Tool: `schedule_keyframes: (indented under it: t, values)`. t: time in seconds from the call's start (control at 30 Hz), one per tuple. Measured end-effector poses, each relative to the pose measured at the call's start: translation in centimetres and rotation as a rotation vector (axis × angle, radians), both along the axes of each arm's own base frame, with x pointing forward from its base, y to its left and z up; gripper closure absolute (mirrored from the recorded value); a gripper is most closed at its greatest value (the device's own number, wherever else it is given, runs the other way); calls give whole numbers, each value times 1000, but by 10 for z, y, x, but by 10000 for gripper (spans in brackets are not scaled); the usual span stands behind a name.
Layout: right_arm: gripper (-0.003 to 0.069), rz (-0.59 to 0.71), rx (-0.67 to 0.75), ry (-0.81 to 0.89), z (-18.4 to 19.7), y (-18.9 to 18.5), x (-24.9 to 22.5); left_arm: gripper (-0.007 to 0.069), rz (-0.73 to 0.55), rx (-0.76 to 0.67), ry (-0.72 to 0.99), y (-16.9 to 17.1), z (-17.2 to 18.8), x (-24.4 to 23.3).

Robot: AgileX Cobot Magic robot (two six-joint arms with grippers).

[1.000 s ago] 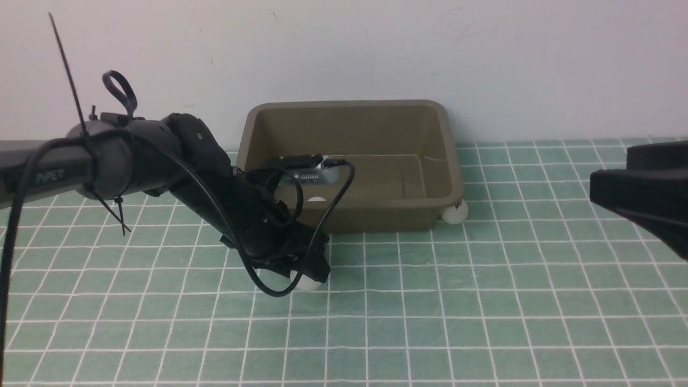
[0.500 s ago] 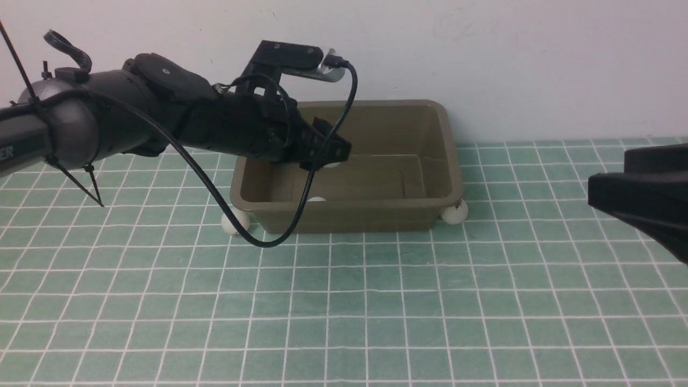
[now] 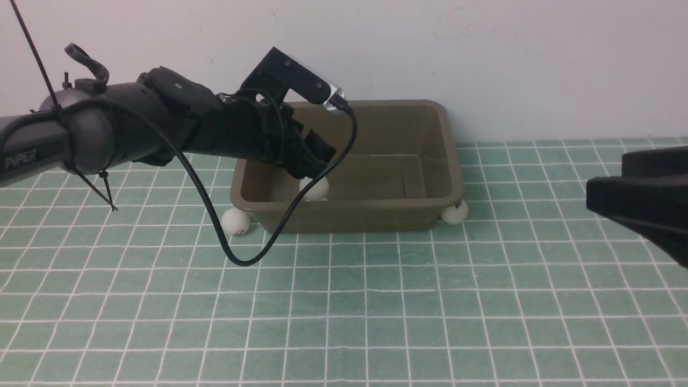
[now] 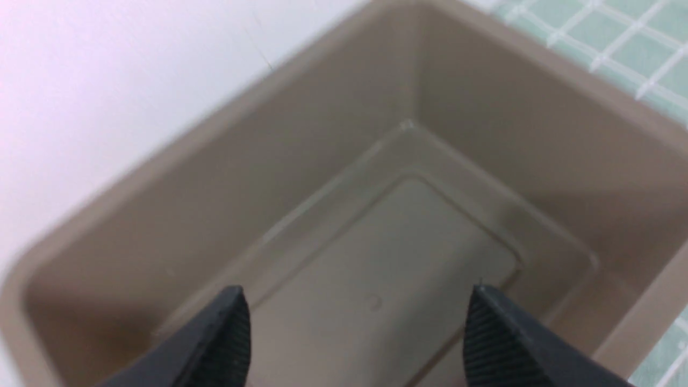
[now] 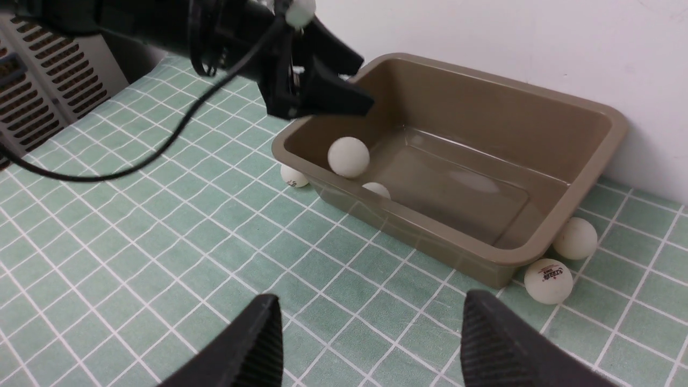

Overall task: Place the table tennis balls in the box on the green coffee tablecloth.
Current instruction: 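Reach for and grasp a ping pong ball on the table beside the basket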

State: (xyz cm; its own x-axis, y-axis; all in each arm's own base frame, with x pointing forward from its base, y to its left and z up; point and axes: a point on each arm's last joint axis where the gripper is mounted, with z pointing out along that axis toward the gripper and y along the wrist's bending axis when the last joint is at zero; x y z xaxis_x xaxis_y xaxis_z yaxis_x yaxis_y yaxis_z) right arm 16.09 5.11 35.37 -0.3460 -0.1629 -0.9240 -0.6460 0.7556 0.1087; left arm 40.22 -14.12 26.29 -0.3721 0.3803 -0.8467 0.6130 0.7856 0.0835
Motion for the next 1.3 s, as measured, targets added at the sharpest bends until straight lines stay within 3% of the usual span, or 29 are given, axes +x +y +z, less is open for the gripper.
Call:
schedule_keyframes:
  t: [0.27,0.57,0.67,0.87,1.03,1.17,1.3]
  values:
    - [251,5,0,3,0,0,0,213,-12,-123,6,31,64,-31]
    - [251,-18,-1,-10,1,-1,1,242,-329,-156,201,20,86,-82]
    - [251,-23,-1,-12,1,-1,2,242,-363,-140,321,21,80,-91]
    - [251,-26,-1,-14,1,-2,2,242,-103,-13,525,39,64,-91]
    - [251,-27,-1,-15,1,-2,2,242,166,214,497,67,53,-80]
    - [251,-27,-1,-15,1,-2,2,242,151,350,415,73,42,-65]
    - [251,-19,-1,-10,1,-1,1,242,78,382,343,72,29,-50]
